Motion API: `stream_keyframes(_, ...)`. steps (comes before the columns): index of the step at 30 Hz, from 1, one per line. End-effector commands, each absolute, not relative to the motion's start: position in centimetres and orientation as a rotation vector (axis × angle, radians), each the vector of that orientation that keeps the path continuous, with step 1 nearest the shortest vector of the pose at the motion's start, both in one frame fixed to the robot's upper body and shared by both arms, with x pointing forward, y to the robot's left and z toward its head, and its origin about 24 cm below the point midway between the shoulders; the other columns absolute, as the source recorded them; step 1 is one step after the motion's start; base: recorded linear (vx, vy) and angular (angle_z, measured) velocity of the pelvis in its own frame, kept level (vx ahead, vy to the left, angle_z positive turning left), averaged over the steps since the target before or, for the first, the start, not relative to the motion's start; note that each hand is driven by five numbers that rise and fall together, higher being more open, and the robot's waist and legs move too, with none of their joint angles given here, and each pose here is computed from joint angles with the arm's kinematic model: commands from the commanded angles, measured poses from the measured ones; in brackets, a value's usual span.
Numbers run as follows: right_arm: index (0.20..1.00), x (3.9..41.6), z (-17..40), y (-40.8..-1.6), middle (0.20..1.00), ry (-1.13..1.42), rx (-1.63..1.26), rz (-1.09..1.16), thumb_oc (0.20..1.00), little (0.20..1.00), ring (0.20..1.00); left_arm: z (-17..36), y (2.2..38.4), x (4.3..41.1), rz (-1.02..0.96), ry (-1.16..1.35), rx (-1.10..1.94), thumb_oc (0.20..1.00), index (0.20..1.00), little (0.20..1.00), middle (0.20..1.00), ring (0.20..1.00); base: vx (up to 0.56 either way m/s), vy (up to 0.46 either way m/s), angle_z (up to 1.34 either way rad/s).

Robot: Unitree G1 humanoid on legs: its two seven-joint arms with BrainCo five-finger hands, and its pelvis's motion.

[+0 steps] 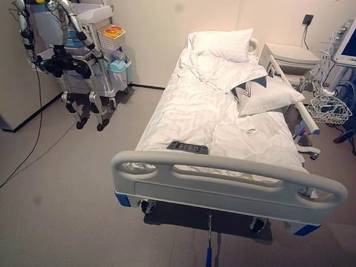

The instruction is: Raise the hospital bed

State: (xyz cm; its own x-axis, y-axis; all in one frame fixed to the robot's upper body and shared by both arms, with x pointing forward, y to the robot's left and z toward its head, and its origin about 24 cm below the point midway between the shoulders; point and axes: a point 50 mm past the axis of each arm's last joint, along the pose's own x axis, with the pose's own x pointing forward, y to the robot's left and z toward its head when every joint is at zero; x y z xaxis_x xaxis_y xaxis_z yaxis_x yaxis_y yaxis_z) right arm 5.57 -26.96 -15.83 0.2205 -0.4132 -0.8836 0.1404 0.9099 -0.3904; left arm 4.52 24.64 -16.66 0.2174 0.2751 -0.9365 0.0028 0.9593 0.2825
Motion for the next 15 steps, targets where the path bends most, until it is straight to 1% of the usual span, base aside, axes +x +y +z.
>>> stream_keyframes(1, 1.0, 11.3, -14.2, -28.4, 1.0, 1.155, -0.291, -0.433, 1.0, 1.0, 1.0, -16.1, 25.1, 7.9, 0.258, 1.285, 0.259, 1.0, 1.0, 1.0, 1.0, 1.0, -0.35, -0.021, -0.02)
stream_keyframes(2, 1.0, 12.4, -13.8, -28.5, 1.0, 1.12, -0.284, -0.447, 1.0, 1.0, 1.0, -16.0, 25.2, 8.5, 0.271, 1.272, 0.243, 1.0, 1.0, 1.0, 1.0, 1.0, -0.34, -0.027, -0.03)
stream_keyframes(3, 1.0, 14.2, -13.1, -28.5, 1.0, 1.068, -0.292, -0.447, 1.0, 1.0, 1.0, -15.6, 25.2, 10.3, 0.279, 1.218, 0.248, 1.0, 1.0, 1.0, 1.0, 1.0, -0.2, -0.018, -0.04)
stream_keyframes(4, 1.0, 14.2, -13.1, -28.5, 1.0, 1.068, -0.292, -0.447, 1.0, 1.0, 1.0, -15.6, 25.2, 10.3, 0.279, 1.218, 0.248, 1.0, 1.0, 1.0, 1.0, 1.0, -0.15, -0.026, -0.03)
stream_keyframes(9, 1.0, 18.4, -11.1, -28.4, 1.0, 0.918, -0.313, -0.444, 1.0, 1.0, 1.0, -14.4, 24.3, 14.5, 0.294, 1.07, 0.21, 1.0, 1.0, 1.0, 1.0, 1.0, -0.15, -0.032, -0.01)
stream_keyframes(11, 1.0, 21.3, -9.6, -27.9, 1.0, 0.813, -0.313, -0.444, 1.0, 1.0, 1.0, -13.3, 23.9, 17.2, 0.305, 0.967, 0.184, 1.0, 1.0, 1.0, 1.0, 1.0, -0.2, -0.033, -0.07)
stream_keyframes(14, 1.0, 24.5, -7.5, -27.1, 1.0, 0.693, -0.306, -0.439, 1.0, 1.0, 1.0, -11.7, 22.9, 20.3, 0.305, 0.841, 0.159, 1.0, 1.0, 1.0, 1.0, 1.0, -0.18, -0.059, -0.07)
stream_keyframes(15, 1.0, 26.9, -5.5, -26.3, 1.0, 0.587, -0.305, -0.434, 1.0, 1.0, 1.0, -10.6, 22.2, 22.1, 0.347, 0.748, 0.066, 1.0, 1.0, 1.0, 1.0, 1.0, -0.15, -0.051, 0.01)
